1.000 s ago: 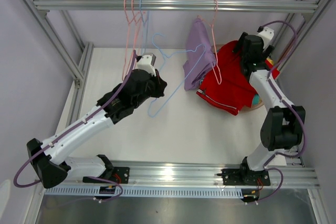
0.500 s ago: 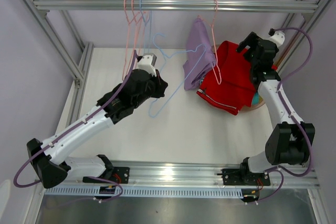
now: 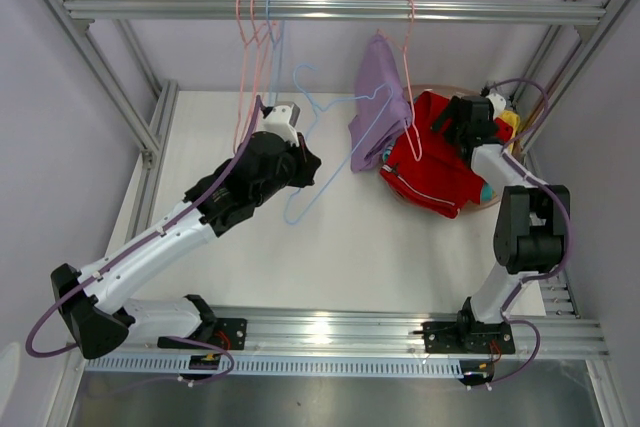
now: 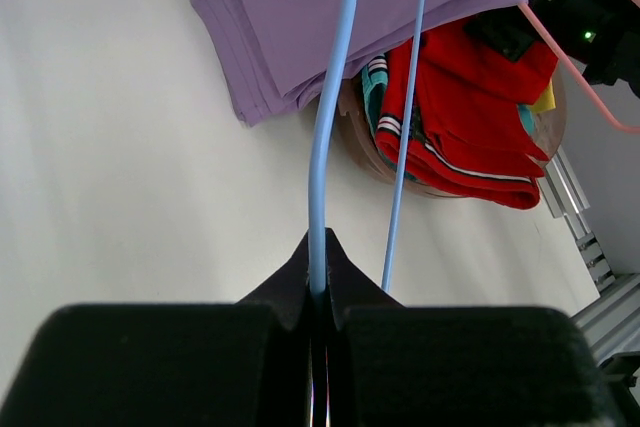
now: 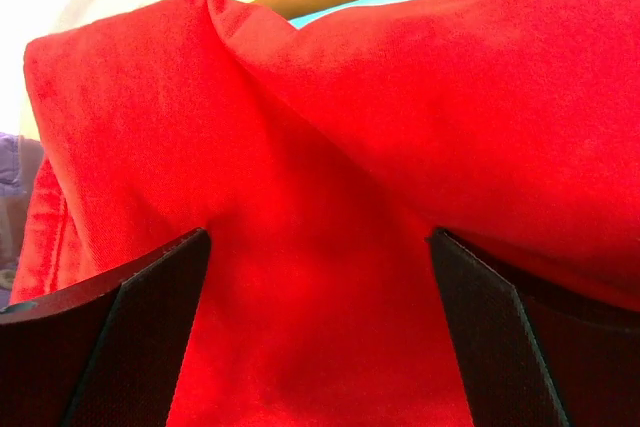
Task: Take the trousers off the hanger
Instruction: Place the trousers in the bin, then place the hanger at the clothesline, then pick up the hanger from the clothesline.
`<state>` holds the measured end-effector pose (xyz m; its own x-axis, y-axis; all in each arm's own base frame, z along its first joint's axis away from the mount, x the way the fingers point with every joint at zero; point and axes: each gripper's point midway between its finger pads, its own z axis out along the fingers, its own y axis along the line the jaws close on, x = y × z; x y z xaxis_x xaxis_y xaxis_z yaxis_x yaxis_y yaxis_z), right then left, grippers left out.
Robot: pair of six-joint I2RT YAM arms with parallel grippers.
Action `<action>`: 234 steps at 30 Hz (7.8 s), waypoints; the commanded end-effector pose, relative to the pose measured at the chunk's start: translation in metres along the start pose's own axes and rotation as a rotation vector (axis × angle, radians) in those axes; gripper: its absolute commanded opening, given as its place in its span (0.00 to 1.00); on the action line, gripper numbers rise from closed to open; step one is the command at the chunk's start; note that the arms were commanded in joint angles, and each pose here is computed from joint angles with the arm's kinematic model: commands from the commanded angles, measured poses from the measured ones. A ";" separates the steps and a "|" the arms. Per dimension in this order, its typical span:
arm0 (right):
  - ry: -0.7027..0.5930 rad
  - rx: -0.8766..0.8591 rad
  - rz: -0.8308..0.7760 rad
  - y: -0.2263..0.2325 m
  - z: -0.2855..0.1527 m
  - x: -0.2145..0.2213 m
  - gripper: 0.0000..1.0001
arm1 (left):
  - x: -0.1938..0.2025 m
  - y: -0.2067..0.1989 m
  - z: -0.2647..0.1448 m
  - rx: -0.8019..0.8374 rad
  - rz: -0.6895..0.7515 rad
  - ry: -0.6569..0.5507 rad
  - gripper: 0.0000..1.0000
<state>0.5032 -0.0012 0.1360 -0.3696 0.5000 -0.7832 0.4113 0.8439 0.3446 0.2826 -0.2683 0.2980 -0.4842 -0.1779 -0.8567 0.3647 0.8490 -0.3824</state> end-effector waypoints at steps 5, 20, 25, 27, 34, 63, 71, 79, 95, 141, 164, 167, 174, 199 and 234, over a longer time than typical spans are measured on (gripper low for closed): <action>0.058 0.045 -0.035 0.004 -0.029 -0.019 0.96 | -0.028 -0.019 -0.016 0.069 0.028 -0.069 0.00; 0.039 -0.051 -0.057 0.016 -0.116 0.006 0.88 | -0.054 -0.010 -0.031 -0.015 0.149 -0.155 0.01; 0.078 -0.027 -0.078 -0.002 -0.095 0.036 0.67 | -0.052 -0.014 -0.032 -0.038 0.205 -0.161 0.00; 0.091 -0.023 -0.086 -0.006 -0.083 0.042 0.58 | -0.052 -0.015 -0.033 -0.042 0.216 -0.166 0.00; 0.263 0.024 -0.130 -0.016 -0.044 0.095 0.50 | -0.063 -0.019 -0.046 -0.046 0.261 -0.206 0.01; 0.125 -0.240 -0.135 0.023 -0.147 0.025 0.80 | -0.187 0.000 0.000 -0.326 0.257 -0.305 0.00; 0.171 -0.264 -0.132 0.026 -0.135 0.037 0.80 | -0.194 0.031 0.018 -0.366 0.225 -0.271 0.00; 0.180 -0.264 -0.131 0.025 -0.134 0.041 0.80 | -0.177 0.060 0.032 -0.414 0.237 -0.226 0.01; 0.207 -0.275 -0.131 0.021 -0.137 0.054 0.80 | -0.140 0.107 0.047 -0.455 0.221 -0.154 0.00; 0.253 -0.426 -0.105 0.028 -0.174 0.073 0.83 | -0.136 -0.166 0.044 0.497 0.228 -0.249 0.77; 0.263 -0.411 -0.083 0.014 -0.165 0.081 0.83 | -0.121 -0.171 0.149 0.394 0.282 -0.214 0.88; 0.272 -0.415 -0.080 0.014 -0.162 0.084 0.83 | -0.126 -0.170 0.142 0.392 0.305 -0.241 0.89; 0.309 -0.412 -0.073 0.013 -0.155 0.096 0.83 | -0.141 -0.184 0.111 0.435 0.357 -0.313 0.95; 0.339 -0.444 -0.068 0.017 -0.157 0.104 0.83 | -0.133 -0.147 0.123 0.262 0.208 -0.271 1.00; 0.388 -0.482 -0.047 0.023 -0.155 0.116 0.83 | -0.091 -0.159 0.111 0.706 -0.006 -0.141 0.86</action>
<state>0.3477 0.1011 0.1450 -0.6567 0.4080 -0.6343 -0.0225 0.8301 0.5572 0.3680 -0.4622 0.3594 -0.5176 -0.2381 -0.8218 0.7603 0.3126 -0.5694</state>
